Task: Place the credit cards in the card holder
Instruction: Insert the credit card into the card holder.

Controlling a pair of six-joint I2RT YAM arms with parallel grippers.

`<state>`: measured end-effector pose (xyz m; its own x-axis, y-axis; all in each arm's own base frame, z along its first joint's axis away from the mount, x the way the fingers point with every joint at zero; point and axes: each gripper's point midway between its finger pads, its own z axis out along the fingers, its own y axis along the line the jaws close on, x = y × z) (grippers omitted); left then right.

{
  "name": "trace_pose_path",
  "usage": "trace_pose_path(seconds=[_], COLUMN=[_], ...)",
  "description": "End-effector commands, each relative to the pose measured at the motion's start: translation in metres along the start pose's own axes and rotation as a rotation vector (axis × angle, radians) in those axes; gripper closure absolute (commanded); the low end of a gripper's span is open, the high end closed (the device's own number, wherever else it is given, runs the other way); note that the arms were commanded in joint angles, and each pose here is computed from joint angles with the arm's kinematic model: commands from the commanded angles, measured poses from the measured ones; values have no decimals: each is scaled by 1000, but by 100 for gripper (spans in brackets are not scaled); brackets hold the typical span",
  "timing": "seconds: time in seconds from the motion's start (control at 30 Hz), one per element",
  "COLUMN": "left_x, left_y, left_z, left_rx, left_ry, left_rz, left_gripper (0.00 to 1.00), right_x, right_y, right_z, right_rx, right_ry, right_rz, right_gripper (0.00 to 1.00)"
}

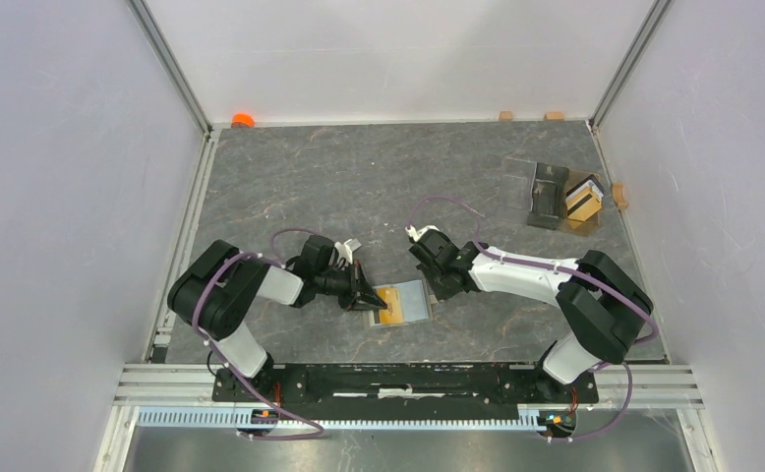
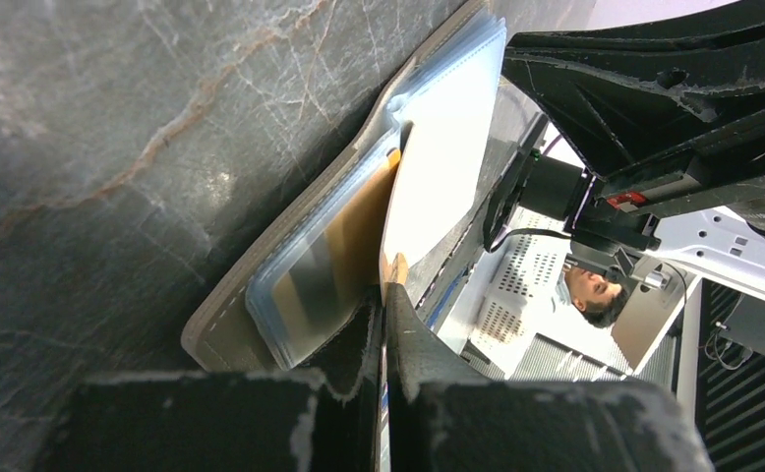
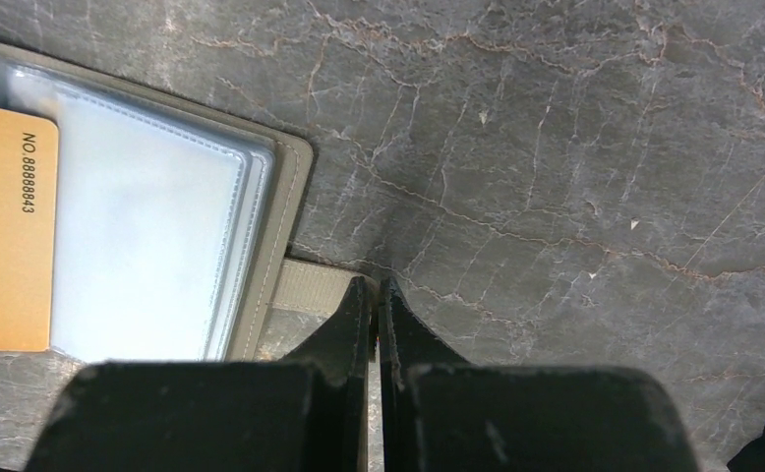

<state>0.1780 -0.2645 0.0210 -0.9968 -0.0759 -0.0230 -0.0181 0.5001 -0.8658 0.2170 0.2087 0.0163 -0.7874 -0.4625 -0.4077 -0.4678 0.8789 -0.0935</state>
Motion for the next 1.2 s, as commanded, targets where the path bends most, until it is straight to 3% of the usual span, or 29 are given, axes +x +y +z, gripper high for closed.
trace_pose_path(seconds=[0.0, 1.17], left_x=[-7, -19], left_y=[7, 12], left_z=[5, 11], left_rx=[-18, 2], left_ry=[-30, -74], left_rz=[31, -7], left_gripper=[98, 98], right_x=[-10, -7], right_y=[6, 6], right_z=[-3, -6], right_rx=[-6, 4], right_ry=[-24, -23], right_rz=[10, 3], right_gripper=[100, 100])
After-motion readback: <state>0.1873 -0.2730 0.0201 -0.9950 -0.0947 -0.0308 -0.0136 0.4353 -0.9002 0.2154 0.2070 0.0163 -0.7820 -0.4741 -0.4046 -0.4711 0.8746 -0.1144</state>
